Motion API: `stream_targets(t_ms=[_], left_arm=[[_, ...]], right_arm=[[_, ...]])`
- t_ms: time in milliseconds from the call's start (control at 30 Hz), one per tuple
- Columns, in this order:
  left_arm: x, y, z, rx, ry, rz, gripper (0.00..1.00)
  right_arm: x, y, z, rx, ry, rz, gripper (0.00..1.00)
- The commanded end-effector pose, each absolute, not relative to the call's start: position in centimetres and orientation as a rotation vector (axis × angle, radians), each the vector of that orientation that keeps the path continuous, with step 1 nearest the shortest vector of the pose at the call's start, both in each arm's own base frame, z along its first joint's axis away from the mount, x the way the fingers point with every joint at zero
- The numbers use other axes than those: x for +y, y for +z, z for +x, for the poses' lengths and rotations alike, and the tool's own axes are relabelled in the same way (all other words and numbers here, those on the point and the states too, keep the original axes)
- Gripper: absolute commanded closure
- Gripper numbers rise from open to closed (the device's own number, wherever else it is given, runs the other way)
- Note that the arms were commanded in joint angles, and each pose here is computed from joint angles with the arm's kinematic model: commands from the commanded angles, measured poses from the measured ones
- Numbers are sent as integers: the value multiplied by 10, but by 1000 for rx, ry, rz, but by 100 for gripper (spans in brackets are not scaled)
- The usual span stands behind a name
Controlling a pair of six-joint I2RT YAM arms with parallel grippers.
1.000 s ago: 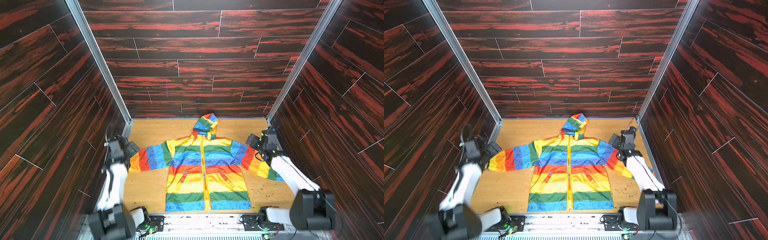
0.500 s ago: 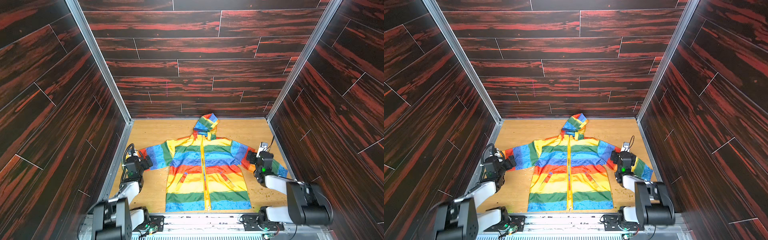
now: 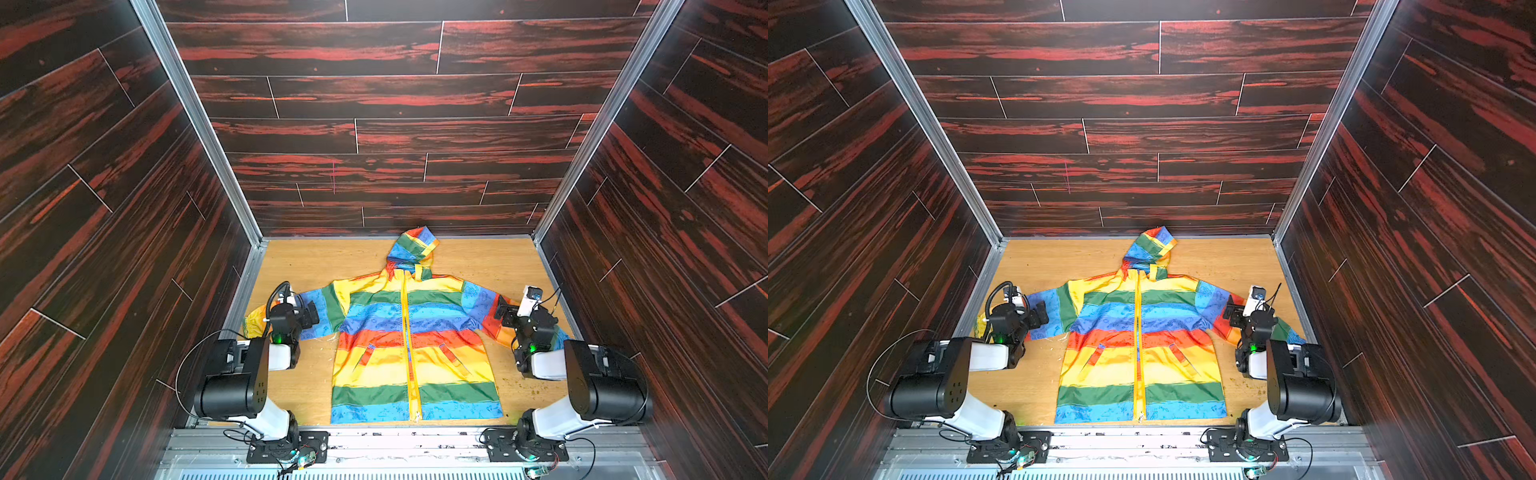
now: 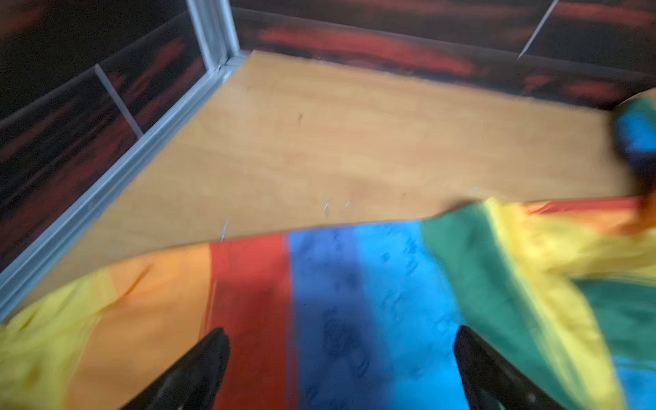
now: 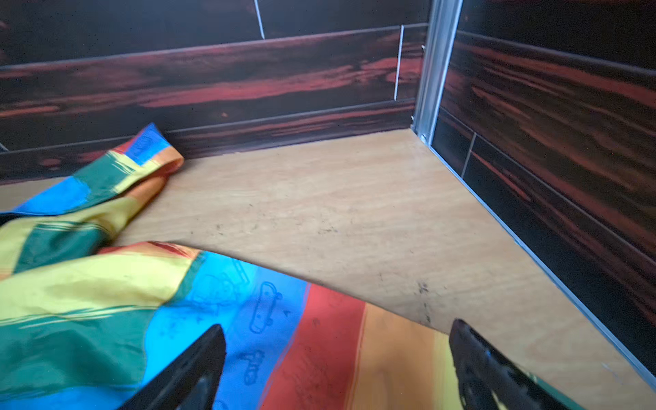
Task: Unzip the jacket
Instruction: Reset both arms
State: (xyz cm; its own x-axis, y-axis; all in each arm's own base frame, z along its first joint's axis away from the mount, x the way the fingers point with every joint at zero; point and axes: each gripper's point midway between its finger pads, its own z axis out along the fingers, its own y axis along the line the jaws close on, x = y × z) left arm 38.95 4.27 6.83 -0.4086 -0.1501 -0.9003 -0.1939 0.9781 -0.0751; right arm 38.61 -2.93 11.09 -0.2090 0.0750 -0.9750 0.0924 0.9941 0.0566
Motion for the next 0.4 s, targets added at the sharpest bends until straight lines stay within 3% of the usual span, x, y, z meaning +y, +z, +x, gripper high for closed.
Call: stream_targets(t_ms=[0, 367], left_arm=[[53, 93, 398, 1906, 137, -267, 0], [52, 92, 397, 1940, 151, -270, 0]], right_arm=[[-24, 115, 391, 1761, 12, 106, 1], [-21, 115, 391, 1767, 28, 87, 1]])
